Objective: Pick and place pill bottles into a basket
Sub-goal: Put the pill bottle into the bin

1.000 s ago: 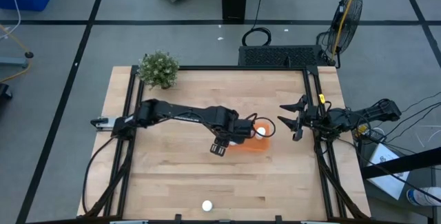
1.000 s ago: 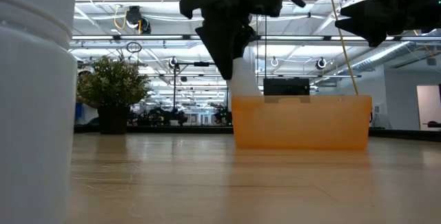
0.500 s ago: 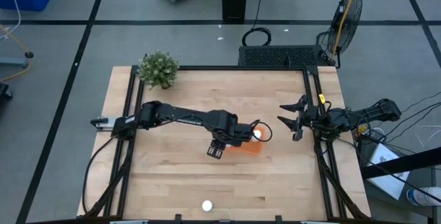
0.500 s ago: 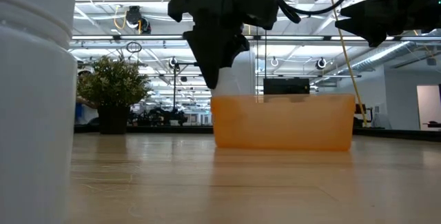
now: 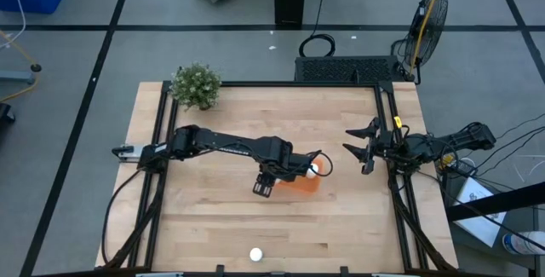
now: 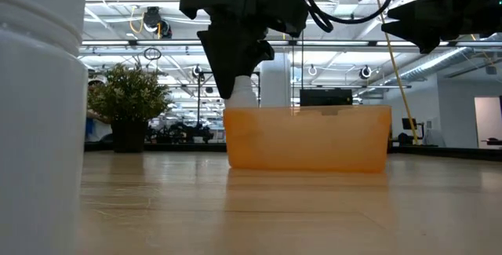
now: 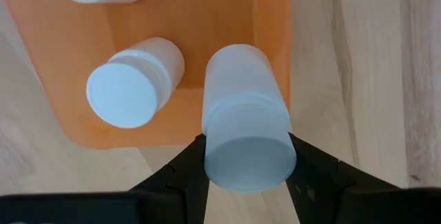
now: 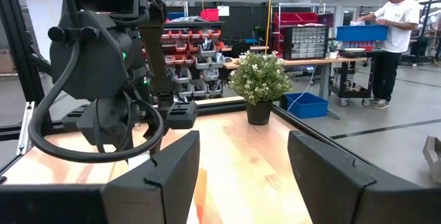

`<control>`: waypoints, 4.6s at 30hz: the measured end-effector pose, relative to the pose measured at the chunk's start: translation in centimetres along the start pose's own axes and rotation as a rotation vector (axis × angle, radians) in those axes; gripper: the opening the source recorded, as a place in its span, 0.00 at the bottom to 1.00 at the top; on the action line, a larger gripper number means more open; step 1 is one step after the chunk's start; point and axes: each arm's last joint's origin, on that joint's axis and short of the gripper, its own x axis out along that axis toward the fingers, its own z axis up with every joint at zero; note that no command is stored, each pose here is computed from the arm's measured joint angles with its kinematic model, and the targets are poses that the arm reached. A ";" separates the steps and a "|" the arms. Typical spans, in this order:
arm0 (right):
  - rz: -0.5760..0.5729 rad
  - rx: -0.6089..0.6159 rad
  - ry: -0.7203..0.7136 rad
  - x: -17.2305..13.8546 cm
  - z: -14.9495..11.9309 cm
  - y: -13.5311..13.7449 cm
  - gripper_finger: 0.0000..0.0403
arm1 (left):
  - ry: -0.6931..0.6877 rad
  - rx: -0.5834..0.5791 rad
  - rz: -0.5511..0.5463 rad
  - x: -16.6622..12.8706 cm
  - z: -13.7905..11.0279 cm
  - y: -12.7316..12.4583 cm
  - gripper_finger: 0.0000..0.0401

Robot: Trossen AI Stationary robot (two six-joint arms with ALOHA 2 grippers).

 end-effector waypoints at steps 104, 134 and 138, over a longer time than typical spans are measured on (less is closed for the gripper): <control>0.082 0.050 -0.047 0.0 0.5 0.2 0.53 | -0.626 -0.008 -0.111 -8.9 -7.7 -15.5 0.99; 0.084 0.048 -0.040 0.0 0.5 0.3 0.53 | -0.194 0.158 -0.072 -4.9 -0.4 -19.6 0.99; 0.084 0.049 -0.041 0.0 0.5 0.3 0.53 | -0.198 0.147 -0.005 -4.6 -0.7 -20.7 0.99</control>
